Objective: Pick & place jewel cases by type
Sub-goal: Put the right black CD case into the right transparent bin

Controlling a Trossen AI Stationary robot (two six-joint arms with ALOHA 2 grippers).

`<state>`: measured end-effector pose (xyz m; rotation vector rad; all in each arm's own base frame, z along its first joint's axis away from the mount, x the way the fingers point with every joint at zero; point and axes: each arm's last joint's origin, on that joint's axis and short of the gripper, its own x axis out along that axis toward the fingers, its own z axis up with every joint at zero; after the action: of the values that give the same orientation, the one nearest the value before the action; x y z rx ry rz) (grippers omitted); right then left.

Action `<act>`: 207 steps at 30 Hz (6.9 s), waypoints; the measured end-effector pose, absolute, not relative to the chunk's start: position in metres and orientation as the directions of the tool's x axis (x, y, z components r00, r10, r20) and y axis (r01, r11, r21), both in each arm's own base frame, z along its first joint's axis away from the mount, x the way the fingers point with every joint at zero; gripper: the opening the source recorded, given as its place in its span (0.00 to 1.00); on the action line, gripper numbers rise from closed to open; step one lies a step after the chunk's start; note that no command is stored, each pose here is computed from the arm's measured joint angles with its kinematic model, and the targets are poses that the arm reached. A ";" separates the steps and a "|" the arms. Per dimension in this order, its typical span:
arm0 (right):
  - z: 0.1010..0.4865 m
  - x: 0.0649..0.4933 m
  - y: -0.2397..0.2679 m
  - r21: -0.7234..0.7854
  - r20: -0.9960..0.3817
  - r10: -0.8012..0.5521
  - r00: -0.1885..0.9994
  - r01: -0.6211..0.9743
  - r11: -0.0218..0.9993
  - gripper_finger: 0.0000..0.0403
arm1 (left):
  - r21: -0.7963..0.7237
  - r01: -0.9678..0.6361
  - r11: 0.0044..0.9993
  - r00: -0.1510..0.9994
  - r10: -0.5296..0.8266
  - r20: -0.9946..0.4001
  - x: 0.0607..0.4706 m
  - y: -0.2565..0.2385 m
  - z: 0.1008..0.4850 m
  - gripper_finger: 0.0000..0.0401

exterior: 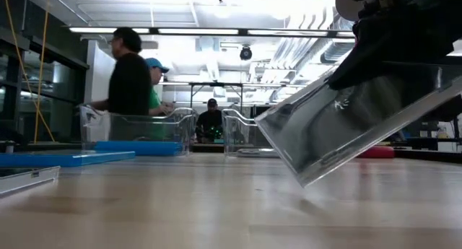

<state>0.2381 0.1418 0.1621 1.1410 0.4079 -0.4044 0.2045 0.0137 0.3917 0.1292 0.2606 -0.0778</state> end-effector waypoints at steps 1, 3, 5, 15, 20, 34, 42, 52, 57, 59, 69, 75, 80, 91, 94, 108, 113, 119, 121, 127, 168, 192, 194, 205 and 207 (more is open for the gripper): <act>0.163 0.239 0.142 0.784 -0.500 -0.102 0.860 0.499 0.368 0.00 | 0.126 0.070 0.990 0.964 -0.034 -0.265 0.195 0.014 0.394 0.62; 0.165 0.240 0.142 0.793 -0.480 -0.108 0.871 0.483 0.371 0.01 | 0.152 0.021 0.988 0.969 0.017 -0.248 0.177 0.014 0.400 0.62; 0.167 0.241 0.142 0.799 -0.455 -0.126 0.882 0.467 0.380 0.01 | 0.170 -0.029 0.985 0.969 0.069 -0.235 0.159 0.013 0.405 0.62; 0.185 0.250 0.143 0.830 -0.281 -0.166 0.945 0.326 0.453 0.00 | 0.153 -0.146 0.977 0.956 0.179 -0.232 0.110 0.012 0.398 0.62; 0.200 0.257 0.139 0.835 -0.151 -0.168 0.974 0.217 0.506 0.01 | 0.079 -0.183 0.980 0.948 0.197 -0.248 0.105 0.012 0.379 0.62; 0.246 0.265 0.126 0.729 0.252 -0.075 0.965 -0.139 0.671 0.00 | -0.085 -0.178 0.980 0.978 0.166 -0.129 0.119 0.013 0.348 0.62; 0.270 0.256 0.114 0.627 0.362 -0.014 0.932 -0.232 0.744 0.00 | -0.156 -0.173 0.973 0.981 0.156 -0.115 0.127 0.013 0.335 0.62; 0.303 0.233 0.093 0.505 0.361 0.013 0.932 -0.207 0.838 0.00 | -0.206 -0.138 0.969 0.990 0.128 -0.058 0.140 0.013 0.317 0.62; 0.324 0.229 0.083 0.461 0.308 0.015 0.951 -0.163 0.872 0.00 | -0.209 -0.132 0.969 0.991 0.128 -0.035 0.141 0.013 0.314 0.62; 0.333 0.229 0.080 0.439 0.260 0.017 0.965 -0.134 0.888 0.00 | -0.204 -0.138 0.969 0.990 0.135 -0.029 0.142 0.013 0.314 0.62; 0.382 0.245 0.057 0.325 -0.021 -0.035 0.999 0.040 0.945 0.00 | -0.202 -0.150 0.968 0.989 0.147 -0.031 0.142 0.014 0.314 0.62; 0.401 0.245 0.046 0.273 -0.001 -0.071 0.997 0.069 0.960 0.00 | -0.201 -0.151 0.968 0.989 0.148 -0.032 0.142 0.014 0.314 0.62; 0.403 0.246 0.038 0.257 0.006 -0.095 0.995 0.091 0.962 0.00 | -0.200 -0.158 0.967 0.987 0.155 -0.032 0.142 0.014 0.314 0.62; 0.402 0.248 0.024 0.268 -0.001 -0.150 0.989 0.145 0.952 0.00 | -0.201 -0.161 0.966 0.987 0.158 -0.032 0.142 0.014 0.314 0.62; 0.402 0.248 0.019 0.285 -0.002 -0.176 0.984 0.169 0.943 0.00 | -0.202 -0.161 0.966 0.987 0.157 -0.032 0.142 0.014 0.314 0.62; 0.354 0.293 -0.032 0.358 -0.213 -0.346 0.914 0.402 0.843 0.00 | -0.208 -0.168 0.964 0.986 0.165 -0.030 0.142 0.014 0.314 0.62; 0.335 0.305 -0.058 0.375 -0.281 -0.395 0.875 0.479 0.794 0.00 | -0.211 -0.166 0.963 0.986 0.164 -0.027 0.142 0.014 0.314 0.62; 0.321 0.305 -0.090 0.406 -0.350 -0.426 0.834 0.545 0.734 0.00 | -0.219 -0.166 0.961 0.986 0.164 -0.026 0.142 0.014 0.314 0.62; 0.319 0.303 -0.101 0.409 -0.361 -0.438 0.823 0.562 0.719 0.00 | -0.225 -0.166 0.960 0.986 0.164 -0.026 0.142 0.014 0.314 0.62; 0.316 0.290 -0.130 0.454 -0.398 -0.469 0.789 0.613 0.646 0.00 | -0.233 -0.166 0.958 0.986 0.164 -0.026 0.142 0.014 0.314 0.62; 0.251 0.286 -0.190 0.554 -0.653 -0.392 0.649 0.761 0.337 0.00 | -0.312 -0.165 0.936 0.986 0.163 -0.032 0.141 0.014 0.314 0.62; 0.229 0.295 -0.199 0.605 -0.679 -0.369 0.634 0.769 0.208 0.00 | -0.330 -0.165 0.929 0.986 0.163 -0.034 0.141 0.014 0.314 0.62; 0.230 0.296 -0.199 0.620 -0.669 -0.371 0.643 0.759 0.197 0.00 | -0.331 -0.165 0.929 0.986 0.163 -0.034 0.142 0.014 0.314 0.62; 0.215 0.302 -0.202 0.627 -0.692 -0.325 0.644 0.760 0.173 0.01 | -0.336 -0.165 0.927 0.986 0.163 -0.034 0.141 0.014 0.314 0.62; 0.211 0.306 -0.203 0.641 -0.685 -0.310 0.659 0.748 0.173 0.01 | -0.337 -0.165 0.927 0.986 0.163 -0.034 0.141 0.014 0.314 0.62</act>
<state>0.3058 -0.2028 0.2107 1.1722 0.4501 -0.7866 0.1414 0.0143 0.3137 -0.3455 0.0051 0.1682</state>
